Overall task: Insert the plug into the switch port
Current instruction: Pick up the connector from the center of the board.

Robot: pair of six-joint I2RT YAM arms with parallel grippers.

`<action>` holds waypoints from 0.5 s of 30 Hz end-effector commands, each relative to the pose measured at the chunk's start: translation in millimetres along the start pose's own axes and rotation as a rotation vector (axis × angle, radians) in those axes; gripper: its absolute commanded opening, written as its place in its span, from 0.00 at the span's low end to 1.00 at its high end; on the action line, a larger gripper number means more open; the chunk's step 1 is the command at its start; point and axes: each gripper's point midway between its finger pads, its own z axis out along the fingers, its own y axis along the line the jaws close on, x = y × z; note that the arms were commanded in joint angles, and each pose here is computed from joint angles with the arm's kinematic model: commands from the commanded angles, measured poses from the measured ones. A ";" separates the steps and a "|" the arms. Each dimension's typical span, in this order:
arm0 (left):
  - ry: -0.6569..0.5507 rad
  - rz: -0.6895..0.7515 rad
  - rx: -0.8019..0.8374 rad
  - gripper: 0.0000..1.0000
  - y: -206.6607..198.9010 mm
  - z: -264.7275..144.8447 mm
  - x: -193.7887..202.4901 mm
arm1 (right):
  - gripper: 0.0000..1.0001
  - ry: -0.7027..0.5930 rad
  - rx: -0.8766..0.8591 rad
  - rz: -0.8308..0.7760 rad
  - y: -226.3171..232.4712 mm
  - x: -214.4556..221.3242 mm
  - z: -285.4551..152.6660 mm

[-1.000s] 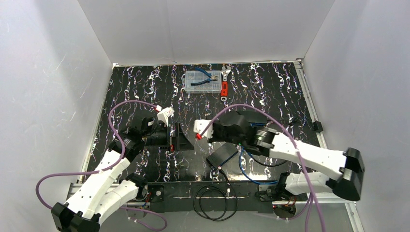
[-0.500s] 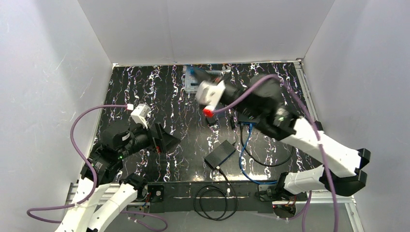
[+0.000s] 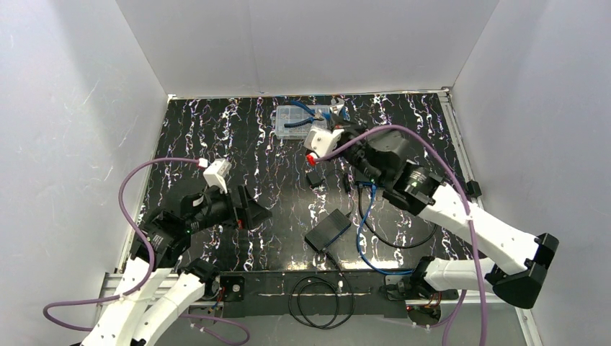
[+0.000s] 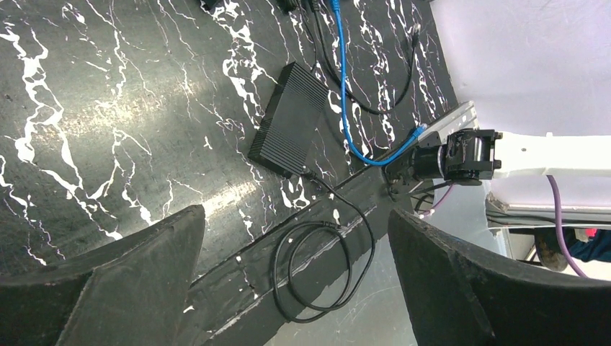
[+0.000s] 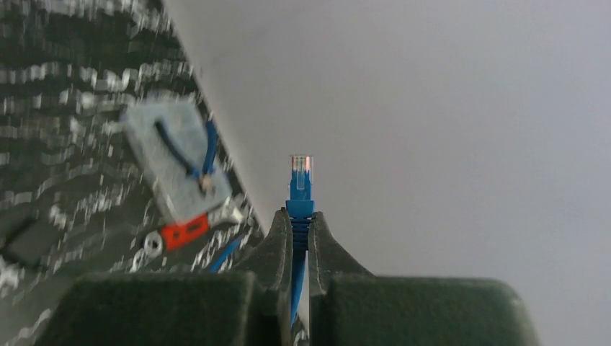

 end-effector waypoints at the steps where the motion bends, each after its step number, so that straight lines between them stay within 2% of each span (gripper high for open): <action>1: 0.033 0.015 0.028 0.98 -2.7 5.0 2.9 | 0.01 0.122 0.218 0.049 -53.2 24.7 -53.1; 8: 0.082 -0.043 0.053 0.98 2.1 29.2 10.9 | 0.03 0.339 0.173 0.103 -33.4 72.6 -102.7; 12: 0.130 -0.101 0.053 0.98 9.3 47.9 20.0 | 0.01 0.437 0.006 0.201 20.1 98.2 -118.5; 15: 0.150 -0.133 0.043 0.98 15.2 60.0 23.3 | 0.01 0.460 -0.148 0.313 73.7 108.2 -123.0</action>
